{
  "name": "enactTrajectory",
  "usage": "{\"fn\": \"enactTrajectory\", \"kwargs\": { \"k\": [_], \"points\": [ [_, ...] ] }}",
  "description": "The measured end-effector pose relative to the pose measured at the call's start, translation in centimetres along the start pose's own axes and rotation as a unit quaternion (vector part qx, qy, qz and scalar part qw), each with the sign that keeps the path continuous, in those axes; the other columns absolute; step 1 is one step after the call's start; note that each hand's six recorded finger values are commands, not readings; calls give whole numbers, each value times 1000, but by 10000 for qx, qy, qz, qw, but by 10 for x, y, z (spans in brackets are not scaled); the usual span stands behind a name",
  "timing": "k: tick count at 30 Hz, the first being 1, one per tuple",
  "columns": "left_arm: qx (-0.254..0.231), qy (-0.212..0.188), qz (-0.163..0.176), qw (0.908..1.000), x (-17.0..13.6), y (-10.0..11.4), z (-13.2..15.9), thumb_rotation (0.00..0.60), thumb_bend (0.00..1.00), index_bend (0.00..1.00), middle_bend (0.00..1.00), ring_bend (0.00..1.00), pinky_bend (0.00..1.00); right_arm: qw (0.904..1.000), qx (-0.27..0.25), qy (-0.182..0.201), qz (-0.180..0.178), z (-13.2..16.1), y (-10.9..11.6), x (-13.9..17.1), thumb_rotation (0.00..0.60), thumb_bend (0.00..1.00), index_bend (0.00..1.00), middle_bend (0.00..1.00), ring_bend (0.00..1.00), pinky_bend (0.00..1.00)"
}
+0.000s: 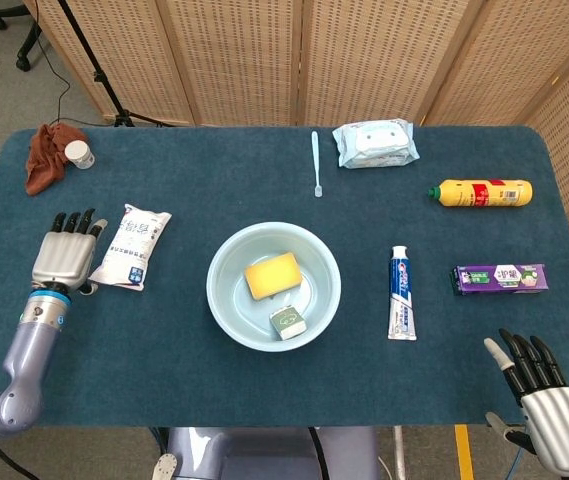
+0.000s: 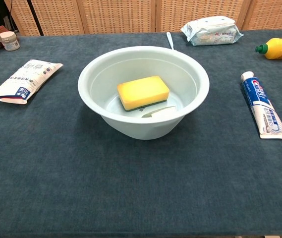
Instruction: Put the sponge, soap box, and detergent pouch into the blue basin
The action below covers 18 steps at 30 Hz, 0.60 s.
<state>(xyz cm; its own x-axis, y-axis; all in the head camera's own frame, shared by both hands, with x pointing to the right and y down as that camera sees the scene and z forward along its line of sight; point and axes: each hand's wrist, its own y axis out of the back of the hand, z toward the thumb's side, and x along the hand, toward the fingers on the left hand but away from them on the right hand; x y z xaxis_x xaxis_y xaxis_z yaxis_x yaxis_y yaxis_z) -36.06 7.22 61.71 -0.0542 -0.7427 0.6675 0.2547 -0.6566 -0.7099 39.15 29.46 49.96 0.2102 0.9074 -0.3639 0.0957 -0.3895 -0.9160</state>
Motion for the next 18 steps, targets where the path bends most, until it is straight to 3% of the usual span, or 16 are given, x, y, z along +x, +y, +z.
{"fn": "enactTrajectory", "kwargs": {
  "k": [8, 18],
  "points": [
    [375, -148, -151, 9991, 0, -20, 5, 600, 112, 0, 0, 0, 0, 10000, -18, -2, -19, -1, 1, 0, 600, 105, 60, 0, 0, 0],
    [497, -134, -176, 9985, 7, -34, 7, 600, 116, 0, 0, 0, 0, 10000, -22, -12, -43, -1, 3, 1, 600, 105, 60, 0, 0, 0]
  ]
}}
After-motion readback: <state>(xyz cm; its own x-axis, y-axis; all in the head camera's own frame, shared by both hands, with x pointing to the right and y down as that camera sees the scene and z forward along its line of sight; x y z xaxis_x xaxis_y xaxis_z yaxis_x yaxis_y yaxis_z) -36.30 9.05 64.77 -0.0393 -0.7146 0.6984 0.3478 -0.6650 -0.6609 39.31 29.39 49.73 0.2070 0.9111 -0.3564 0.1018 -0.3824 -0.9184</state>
